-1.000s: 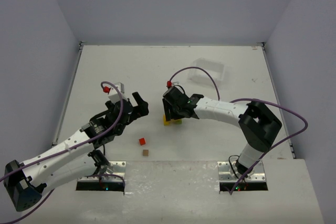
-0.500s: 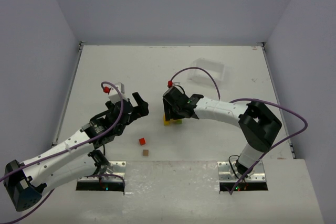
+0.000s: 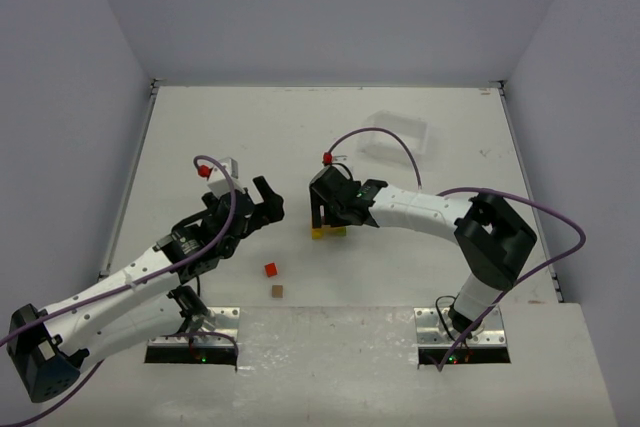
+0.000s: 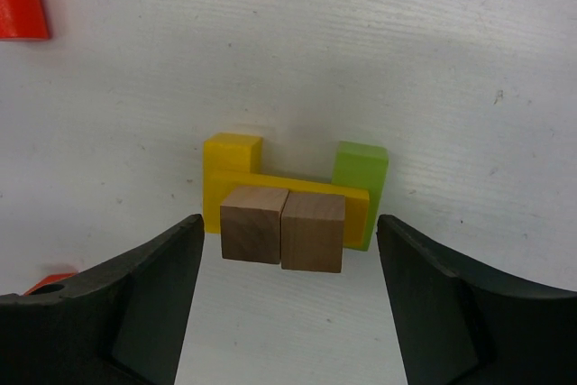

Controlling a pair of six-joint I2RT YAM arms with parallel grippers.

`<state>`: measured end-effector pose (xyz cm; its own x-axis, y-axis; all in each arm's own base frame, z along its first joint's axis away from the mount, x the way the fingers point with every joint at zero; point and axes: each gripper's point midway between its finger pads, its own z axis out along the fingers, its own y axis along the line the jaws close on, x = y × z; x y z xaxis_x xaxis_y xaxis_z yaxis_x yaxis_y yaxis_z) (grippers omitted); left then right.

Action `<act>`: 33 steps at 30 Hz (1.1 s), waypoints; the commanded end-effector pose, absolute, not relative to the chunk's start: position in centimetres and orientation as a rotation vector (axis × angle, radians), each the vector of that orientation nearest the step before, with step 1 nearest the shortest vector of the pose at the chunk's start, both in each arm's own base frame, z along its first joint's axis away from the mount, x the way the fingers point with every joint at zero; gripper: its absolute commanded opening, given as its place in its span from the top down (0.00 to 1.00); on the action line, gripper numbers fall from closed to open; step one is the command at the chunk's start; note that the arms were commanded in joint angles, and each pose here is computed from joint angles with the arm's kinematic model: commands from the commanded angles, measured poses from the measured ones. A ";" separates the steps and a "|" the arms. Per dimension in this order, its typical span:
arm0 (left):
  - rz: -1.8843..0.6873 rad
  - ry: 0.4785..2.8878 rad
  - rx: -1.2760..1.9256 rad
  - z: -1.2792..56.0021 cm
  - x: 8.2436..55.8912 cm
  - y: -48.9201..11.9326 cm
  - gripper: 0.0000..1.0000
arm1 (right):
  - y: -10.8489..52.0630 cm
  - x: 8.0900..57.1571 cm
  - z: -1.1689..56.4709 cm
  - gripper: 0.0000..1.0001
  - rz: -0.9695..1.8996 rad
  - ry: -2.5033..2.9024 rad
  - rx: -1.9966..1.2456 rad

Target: Build the wood block tower

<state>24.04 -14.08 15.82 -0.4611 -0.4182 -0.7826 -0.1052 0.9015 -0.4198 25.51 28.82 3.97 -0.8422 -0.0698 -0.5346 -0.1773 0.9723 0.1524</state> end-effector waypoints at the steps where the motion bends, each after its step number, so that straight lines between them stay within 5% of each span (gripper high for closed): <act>1: -0.428 2.011 -0.362 16.6 24.4 -14.9 0.00 | 29.1 26.9 5.1 0.21 0.238 2.508 -0.122; 12: -0.402 2.028 -0.392 16.3 24.0 -14.2 0.00 | 30.8 28.1 8.0 0.02 0.314 2.414 -0.260; 20: -0.391 2.143 -0.476 13.7 22.0 -13.6 0.00 | 28.7 28.3 12.8 0.01 0.340 2.277 -0.296; 33: -0.355 2.399 -0.537 8.4 18.4 -14.0 0.00 | 16.8 25.5 8.9 0.01 0.251 2.255 0.003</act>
